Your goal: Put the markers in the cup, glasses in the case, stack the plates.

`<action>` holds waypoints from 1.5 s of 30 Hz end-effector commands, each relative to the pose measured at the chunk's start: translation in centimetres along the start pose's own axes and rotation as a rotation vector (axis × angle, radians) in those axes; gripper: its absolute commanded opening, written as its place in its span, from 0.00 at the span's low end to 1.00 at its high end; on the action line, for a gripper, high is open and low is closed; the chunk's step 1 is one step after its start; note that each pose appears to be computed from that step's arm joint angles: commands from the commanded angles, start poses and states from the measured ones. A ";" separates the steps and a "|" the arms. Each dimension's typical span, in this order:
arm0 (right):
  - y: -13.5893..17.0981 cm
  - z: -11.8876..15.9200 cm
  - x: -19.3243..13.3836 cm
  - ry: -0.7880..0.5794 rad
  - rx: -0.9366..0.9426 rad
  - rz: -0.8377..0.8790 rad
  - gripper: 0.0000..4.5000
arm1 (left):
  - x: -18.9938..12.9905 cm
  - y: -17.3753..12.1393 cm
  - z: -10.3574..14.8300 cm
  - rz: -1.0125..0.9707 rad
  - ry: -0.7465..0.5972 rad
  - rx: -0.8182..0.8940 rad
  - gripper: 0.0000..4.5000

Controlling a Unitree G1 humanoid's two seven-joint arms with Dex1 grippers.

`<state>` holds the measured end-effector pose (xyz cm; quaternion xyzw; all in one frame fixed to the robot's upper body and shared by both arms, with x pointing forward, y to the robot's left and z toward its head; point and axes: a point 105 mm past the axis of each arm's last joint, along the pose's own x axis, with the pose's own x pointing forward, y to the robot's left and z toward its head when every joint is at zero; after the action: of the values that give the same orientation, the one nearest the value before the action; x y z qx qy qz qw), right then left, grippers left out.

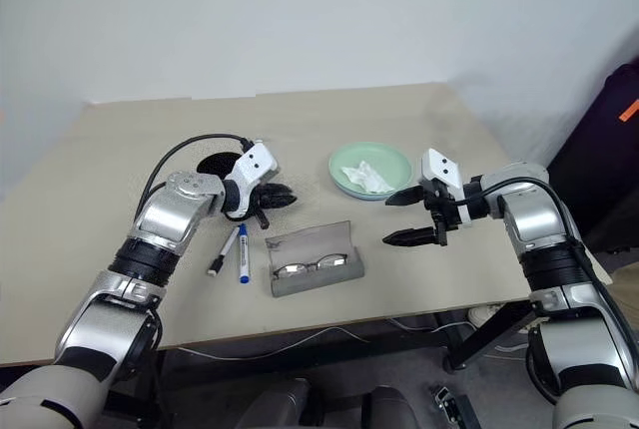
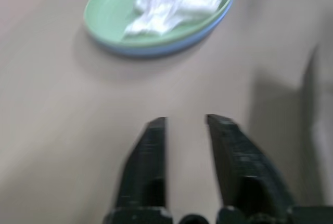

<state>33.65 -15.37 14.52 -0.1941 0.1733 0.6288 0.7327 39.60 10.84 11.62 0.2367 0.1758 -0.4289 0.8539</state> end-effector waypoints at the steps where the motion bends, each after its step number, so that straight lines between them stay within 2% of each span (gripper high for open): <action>1: -0.2 1.3 -0.4 -0.019 -0.049 -0.008 1.00 | -0.1 -0.8 0.6 -0.046 -0.017 0.072 0.00; 14: -0.1 1.3 -0.4 -0.019 -0.050 -0.010 1.00 | -1.5 -6.0 0.0 -0.326 -0.030 0.145 0.00; 19: -0.2 1.4 -0.3 -0.019 -0.050 -0.008 1.00 | -2.2 -7.1 -0.4 -0.381 -0.022 0.157 0.00; 29: -0.2 1.3 -0.3 -0.018 -0.050 -0.008 1.00 | -2.4 -8.3 -1.0 -0.426 -0.001 0.156 0.00; 38: -0.2 1.4 -0.3 -0.017 -0.050 -0.008 1.00 | -2.0 -9.8 -2.8 -0.446 0.060 0.164 0.00; 42: -0.3 1.4 -0.2 -0.018 -0.050 -0.008 1.00 | -1.9 -9.3 -2.5 -0.415 0.050 0.163 0.00; 45: -0.3 1.4 -0.2 -0.018 -0.050 -0.009 1.00 | -2.1 -7.8 -0.9 -0.359 0.001 0.124 0.00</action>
<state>33.64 -15.15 14.53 -0.1943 0.1709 0.6307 0.7317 31.01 8.76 8.38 0.2559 0.2080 -0.5968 0.7315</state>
